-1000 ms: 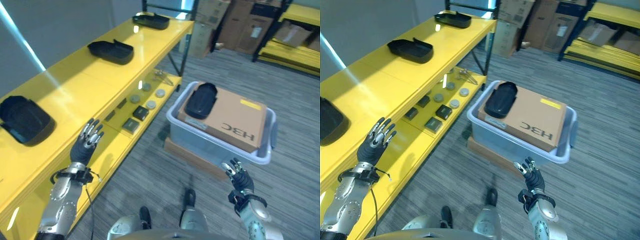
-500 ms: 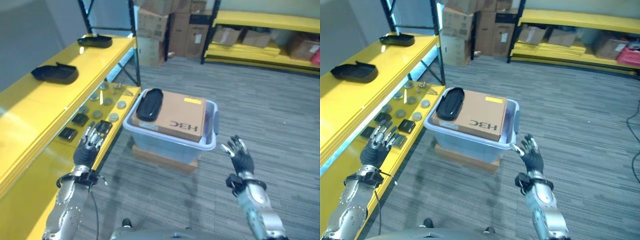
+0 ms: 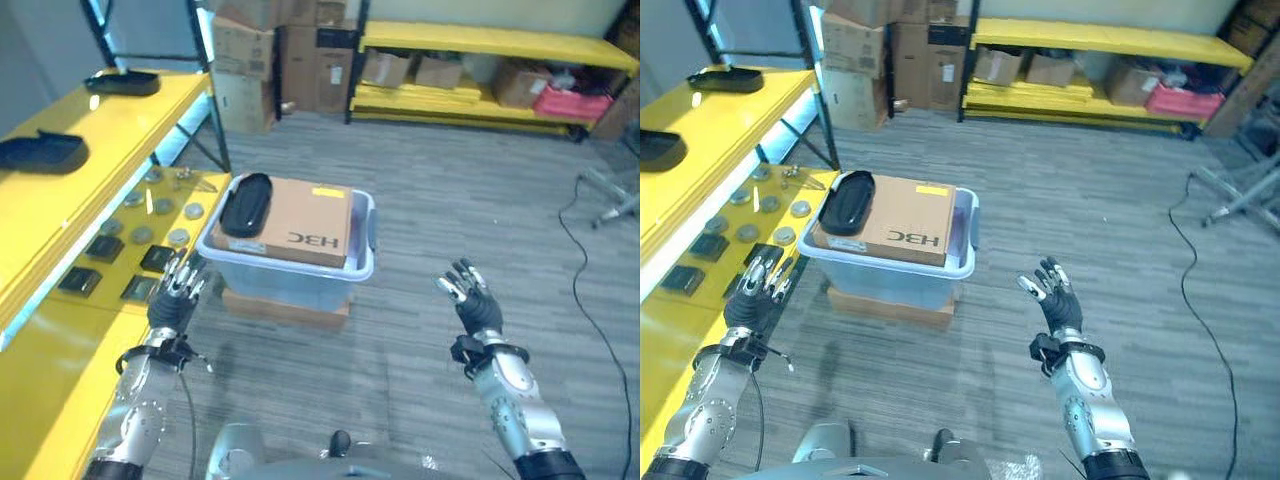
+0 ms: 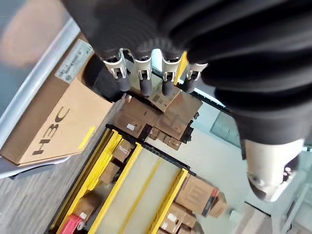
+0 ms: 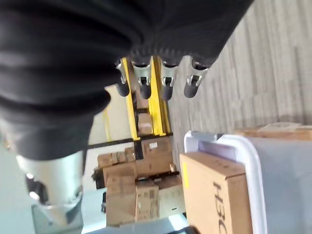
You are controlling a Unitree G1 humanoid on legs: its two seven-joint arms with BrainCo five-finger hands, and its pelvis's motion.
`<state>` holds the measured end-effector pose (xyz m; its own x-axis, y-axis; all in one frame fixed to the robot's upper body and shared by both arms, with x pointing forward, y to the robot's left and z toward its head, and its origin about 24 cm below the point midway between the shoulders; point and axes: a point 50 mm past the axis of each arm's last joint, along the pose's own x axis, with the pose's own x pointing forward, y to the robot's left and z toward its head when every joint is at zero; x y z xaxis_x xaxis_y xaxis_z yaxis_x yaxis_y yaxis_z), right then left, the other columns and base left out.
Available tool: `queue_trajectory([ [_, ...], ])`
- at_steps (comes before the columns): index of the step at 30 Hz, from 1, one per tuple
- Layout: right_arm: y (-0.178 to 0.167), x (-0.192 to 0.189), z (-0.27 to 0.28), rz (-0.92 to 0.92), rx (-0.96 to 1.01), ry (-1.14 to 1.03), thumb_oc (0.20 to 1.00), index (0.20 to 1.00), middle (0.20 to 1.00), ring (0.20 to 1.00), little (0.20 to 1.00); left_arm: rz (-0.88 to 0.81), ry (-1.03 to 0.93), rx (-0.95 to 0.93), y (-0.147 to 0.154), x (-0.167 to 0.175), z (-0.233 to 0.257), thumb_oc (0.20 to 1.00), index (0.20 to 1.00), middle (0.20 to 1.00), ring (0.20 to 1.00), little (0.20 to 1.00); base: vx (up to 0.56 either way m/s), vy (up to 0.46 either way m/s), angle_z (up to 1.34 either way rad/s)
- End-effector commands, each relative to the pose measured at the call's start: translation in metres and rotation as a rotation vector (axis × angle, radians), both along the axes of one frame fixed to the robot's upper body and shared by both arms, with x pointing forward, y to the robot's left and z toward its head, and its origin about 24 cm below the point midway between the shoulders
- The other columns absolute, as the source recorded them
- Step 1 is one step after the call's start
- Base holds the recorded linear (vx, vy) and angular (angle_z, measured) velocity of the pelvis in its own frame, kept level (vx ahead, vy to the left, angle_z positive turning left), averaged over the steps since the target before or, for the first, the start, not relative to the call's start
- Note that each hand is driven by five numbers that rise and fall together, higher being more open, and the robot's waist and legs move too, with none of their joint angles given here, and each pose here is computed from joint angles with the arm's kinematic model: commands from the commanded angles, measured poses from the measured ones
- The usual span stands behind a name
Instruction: Move parts from the plastic box to the shelf.
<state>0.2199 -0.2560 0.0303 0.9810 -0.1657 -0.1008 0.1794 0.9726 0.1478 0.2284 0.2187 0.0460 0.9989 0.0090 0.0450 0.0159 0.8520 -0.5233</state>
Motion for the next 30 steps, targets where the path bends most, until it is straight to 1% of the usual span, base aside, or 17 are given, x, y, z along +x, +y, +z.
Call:
queue_trajectory([
  [1, -0.006, 0.002, 0.022, 0.033, -0.021, -0.105, 1.0, 1.0, 1.0, 1.0, 1.0, 0.064, -0.168, 0.012, 0.012, 0.0, 0.037, 1.0, 1.0, 1.0, 1.0, 1.0, 0.34, 0.212, -0.27],
  [4, -0.005, 0.0, 0.019, 0.045, -0.011, -0.102, 1.0, 1.0, 1.0, 1.0, 1.0, 0.064, -0.177, 0.032, 0.021, -0.001, 0.035, 1.0, 1.0, 1.0, 1.0, 1.0, 0.27, 0.191, -0.26],
  [7, 0.004, 0.004, 0.018, 0.08, 0.018, -0.11, 1.0, 1.0, 1.0, 1.0, 1.0, 0.088, -0.189, 0.054, 0.025, -0.004, 0.04, 1.0, 1.0, 1.0, 1.0, 1.0, 0.28, 0.195, -1.06],
  [9, 0.011, 0.007, 0.018, 0.094, 0.056, -0.121, 1.0, 1.0, 1.0, 1.0, 1.0, 0.097, -0.184, 0.055, 0.028, -0.004, 0.041, 1.0, 1.0, 1.0, 1.0, 1.0, 0.35, 0.184, -0.01],
  [12, 0.028, 0.016, 0.022, 0.116, 0.051, -0.141, 1.0, 1.0, 1.0, 1.0, 1.0, 0.058, -0.194, 0.073, 0.023, -0.001, 0.046, 1.0, 1.0, 1.0, 1.0, 1.0, 0.33, 0.164, -0.06],
  [16, 0.038, 0.019, 0.018, 0.124, 0.075, -0.131, 1.0, 1.0, 1.0, 1.0, 1.0, 0.026, -0.18, 0.071, 0.016, 0.002, 0.048, 1.0, 1.0, 1.0, 1.0, 1.0, 0.2, 0.08, 0.37],
  [19, 0.042, 0.019, 0.017, 0.134, 0.098, -0.135, 1.0, 1.0, 1.0, 1.0, 1.0, -0.003, -0.157, 0.087, 0.014, 0.001, 0.044, 1.0, 1.0, 1.0, 1.0, 1.0, 0.21, 0.051, 0.13],
  [20, 0.046, 0.019, 0.019, 0.141, 0.098, -0.138, 1.0, 1.0, 1.0, 1.0, 1.0, -0.028, -0.164, 0.121, 0.014, -0.001, 0.044, 1.0, 1.0, 1.0, 1.0, 1.0, 0.23, 0.073, 0.1],
  [24, 0.05, 0.021, 0.02, 0.121, 0.11, -0.146, 1.0, 1.0, 1.0, 1.0, 1.0, -0.068, -0.175, 0.138, 0.011, -0.001, 0.047, 1.0, 1.0, 1.0, 1.0, 1.0, 0.14, 0.079, 0.11],
  [26, 0.051, 0.022, 0.02, 0.095, 0.124, -0.155, 1.0, 1.0, 1.0, 1.0, 1.0, -0.12, -0.182, 0.155, 0.009, -0.001, 0.047, 1.0, 1.0, 1.0, 1.0, 1.0, 0.2, 0.176, 0.1],
  [27, 0.051, 0.022, 0.022, 0.079, 0.121, -0.172, 1.0, 1.0, 1.0, 1.0, 1.0, -0.186, -0.194, 0.19, 0.0, 0.0, 0.049, 1.0, 1.0, 1.0, 1.0, 1.0, 0.18, 0.213, 0.22],
  [30, 0.053, 0.017, 0.024, 0.093, 0.115, -0.185, 1.0, 1.0, 1.0, 1.0, 1.0, -0.195, -0.194, 0.181, -0.001, -0.002, 0.046, 1.0, 1.0, 1.0, 1.0, 1.0, 0.18, 0.192, 0.26],
])
